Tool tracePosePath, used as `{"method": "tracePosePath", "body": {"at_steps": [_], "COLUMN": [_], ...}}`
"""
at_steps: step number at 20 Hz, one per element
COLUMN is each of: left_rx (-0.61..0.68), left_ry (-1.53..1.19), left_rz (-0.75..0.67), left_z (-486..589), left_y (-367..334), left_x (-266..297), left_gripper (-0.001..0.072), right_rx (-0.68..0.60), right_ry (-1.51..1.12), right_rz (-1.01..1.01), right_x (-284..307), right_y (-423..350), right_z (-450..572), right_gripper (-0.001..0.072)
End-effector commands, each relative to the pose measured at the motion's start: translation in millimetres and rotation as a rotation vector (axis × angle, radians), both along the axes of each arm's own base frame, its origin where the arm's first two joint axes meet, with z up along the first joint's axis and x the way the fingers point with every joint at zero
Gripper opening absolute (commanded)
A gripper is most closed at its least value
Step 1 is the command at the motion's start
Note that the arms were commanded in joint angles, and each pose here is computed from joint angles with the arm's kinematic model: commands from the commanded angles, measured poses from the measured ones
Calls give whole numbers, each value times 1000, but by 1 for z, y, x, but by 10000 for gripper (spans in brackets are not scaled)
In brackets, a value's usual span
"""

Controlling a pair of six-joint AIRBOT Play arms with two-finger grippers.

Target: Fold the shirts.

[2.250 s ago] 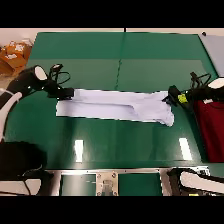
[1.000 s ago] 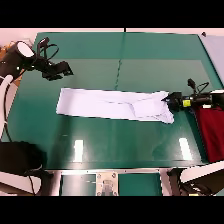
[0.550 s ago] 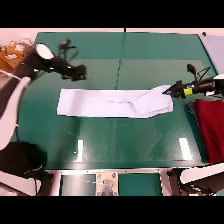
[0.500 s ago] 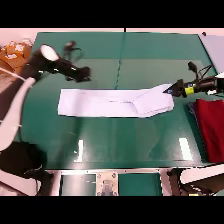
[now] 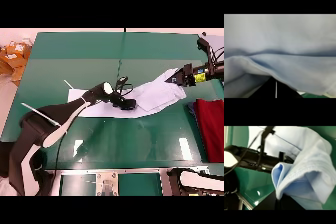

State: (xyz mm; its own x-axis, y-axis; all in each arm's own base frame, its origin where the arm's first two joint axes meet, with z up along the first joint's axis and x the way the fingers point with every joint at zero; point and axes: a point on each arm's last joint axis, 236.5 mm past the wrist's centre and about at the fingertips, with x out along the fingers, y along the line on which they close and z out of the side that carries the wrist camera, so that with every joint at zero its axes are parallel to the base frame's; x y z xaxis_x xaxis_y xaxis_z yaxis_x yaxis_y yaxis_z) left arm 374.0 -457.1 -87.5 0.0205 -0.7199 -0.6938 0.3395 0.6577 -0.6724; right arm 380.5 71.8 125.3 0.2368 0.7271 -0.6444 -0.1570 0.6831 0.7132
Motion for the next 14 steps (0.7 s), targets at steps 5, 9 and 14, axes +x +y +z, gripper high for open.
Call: {"method": "tracePosePath", "body": {"at_steps": [5,9,14], "left_rx": [-59,246,705], "left_ry": [92,32,-35], "left_rz": [-213,-136,185], "left_z": [70,104,133], "left_y": [47,184,379], "left_x": [10,70,103], "left_gripper": [30,30,30], "right_rx": [-4,30,88], "right_ry": [4,27,-80], "right_rz": [10,48,44], "right_x": [-4,-6,15], "right_y": [19,70,197], "right_z": [14,19,21], "right_gripper": [16,16,17]}}
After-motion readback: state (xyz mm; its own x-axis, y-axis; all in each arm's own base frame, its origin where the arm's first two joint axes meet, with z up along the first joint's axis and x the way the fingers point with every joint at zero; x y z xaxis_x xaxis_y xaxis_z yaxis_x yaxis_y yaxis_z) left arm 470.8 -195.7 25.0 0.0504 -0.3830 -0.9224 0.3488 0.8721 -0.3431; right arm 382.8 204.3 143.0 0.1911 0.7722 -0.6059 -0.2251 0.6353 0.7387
